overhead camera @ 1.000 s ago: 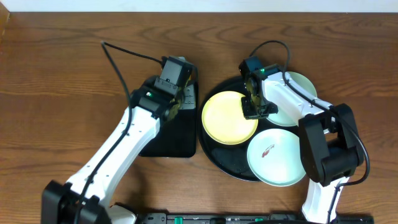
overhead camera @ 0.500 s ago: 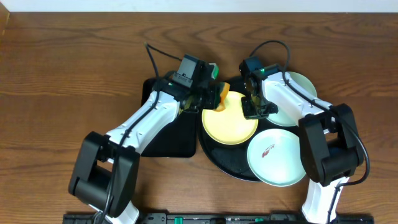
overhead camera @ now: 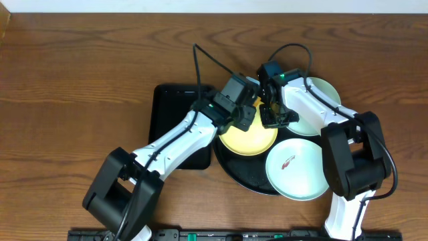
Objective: Clean dirty plates on tray and stack at the side
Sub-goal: 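Scrub the yellow plate again with the sponge in the left gripper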
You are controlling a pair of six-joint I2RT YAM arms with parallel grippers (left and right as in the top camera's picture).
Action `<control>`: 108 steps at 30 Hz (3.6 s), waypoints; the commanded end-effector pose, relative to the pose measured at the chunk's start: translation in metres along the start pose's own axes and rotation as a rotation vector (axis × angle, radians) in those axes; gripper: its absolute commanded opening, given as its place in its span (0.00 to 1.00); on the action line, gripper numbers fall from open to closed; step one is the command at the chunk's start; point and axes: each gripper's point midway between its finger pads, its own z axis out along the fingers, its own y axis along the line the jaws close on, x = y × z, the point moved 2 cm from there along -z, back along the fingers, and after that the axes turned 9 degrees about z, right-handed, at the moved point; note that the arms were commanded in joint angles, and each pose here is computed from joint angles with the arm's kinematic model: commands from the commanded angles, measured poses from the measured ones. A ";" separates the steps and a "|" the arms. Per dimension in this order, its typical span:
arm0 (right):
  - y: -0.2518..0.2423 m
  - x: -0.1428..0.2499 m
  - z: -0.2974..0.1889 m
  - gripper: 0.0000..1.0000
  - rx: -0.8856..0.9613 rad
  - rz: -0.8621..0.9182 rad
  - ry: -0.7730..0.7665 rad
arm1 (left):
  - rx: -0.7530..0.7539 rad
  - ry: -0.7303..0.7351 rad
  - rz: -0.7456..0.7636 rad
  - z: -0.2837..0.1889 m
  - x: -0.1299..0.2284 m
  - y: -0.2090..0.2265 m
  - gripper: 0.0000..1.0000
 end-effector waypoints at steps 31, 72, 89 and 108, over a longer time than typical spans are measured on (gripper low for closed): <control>-0.004 -0.003 -0.001 0.06 0.028 -0.015 -0.017 | -0.099 0.096 -0.016 0.056 0.038 0.036 0.08; -0.004 -0.004 -0.001 0.01 0.026 -0.016 -0.020 | -0.338 -0.099 -0.043 0.053 0.011 0.089 0.09; -0.003 -0.004 -0.001 0.02 0.026 -0.016 -0.020 | -0.174 -0.373 -0.190 -0.047 -0.058 0.066 0.08; -0.003 -0.005 -0.001 0.04 0.024 -0.016 -0.024 | 0.168 -0.188 0.158 0.045 -0.007 0.015 0.08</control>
